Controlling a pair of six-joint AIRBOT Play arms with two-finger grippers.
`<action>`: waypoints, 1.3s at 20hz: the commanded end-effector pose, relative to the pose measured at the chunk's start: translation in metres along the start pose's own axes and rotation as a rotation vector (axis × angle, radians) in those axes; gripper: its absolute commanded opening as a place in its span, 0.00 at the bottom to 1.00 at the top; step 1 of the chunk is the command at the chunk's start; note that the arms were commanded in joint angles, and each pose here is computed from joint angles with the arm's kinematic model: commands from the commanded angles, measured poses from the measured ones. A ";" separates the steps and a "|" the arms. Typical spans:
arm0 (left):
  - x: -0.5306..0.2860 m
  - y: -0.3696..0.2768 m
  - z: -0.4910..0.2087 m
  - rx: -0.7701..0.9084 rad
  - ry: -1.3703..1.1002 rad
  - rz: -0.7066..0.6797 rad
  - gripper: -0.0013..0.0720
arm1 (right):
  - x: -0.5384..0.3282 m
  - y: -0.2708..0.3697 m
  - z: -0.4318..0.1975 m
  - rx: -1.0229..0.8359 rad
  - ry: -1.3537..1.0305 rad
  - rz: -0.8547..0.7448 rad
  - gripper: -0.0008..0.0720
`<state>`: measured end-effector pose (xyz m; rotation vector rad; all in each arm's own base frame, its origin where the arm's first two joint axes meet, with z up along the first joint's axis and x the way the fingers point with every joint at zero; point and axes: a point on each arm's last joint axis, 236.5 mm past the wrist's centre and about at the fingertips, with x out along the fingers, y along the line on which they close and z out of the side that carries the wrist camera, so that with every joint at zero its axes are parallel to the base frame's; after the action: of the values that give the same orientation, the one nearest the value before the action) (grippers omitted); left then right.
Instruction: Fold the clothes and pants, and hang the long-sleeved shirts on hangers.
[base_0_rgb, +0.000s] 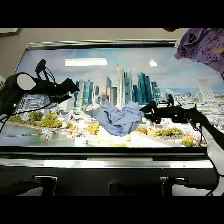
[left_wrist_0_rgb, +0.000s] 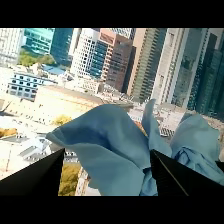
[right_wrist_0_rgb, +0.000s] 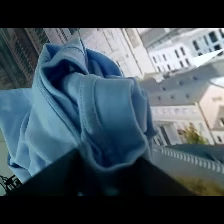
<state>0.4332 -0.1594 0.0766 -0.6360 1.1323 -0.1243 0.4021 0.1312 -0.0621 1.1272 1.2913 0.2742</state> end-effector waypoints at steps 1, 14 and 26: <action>-0.003 0.030 0.000 -0.024 0.025 0.077 0.86 | 0.014 0.002 0.004 0.009 -0.025 0.008 0.12; 0.116 0.063 -0.073 -0.181 0.157 -0.165 0.86 | -0.013 0.011 -0.021 -0.136 0.023 -0.063 0.06; 0.174 0.027 -0.070 -0.301 0.103 -0.211 0.57 | -0.014 0.010 -0.036 -0.145 0.086 -0.062 0.06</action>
<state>0.4318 -0.2221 -0.0948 -0.9951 1.2027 -0.1659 0.3747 0.1422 -0.0423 0.9662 1.3462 0.3520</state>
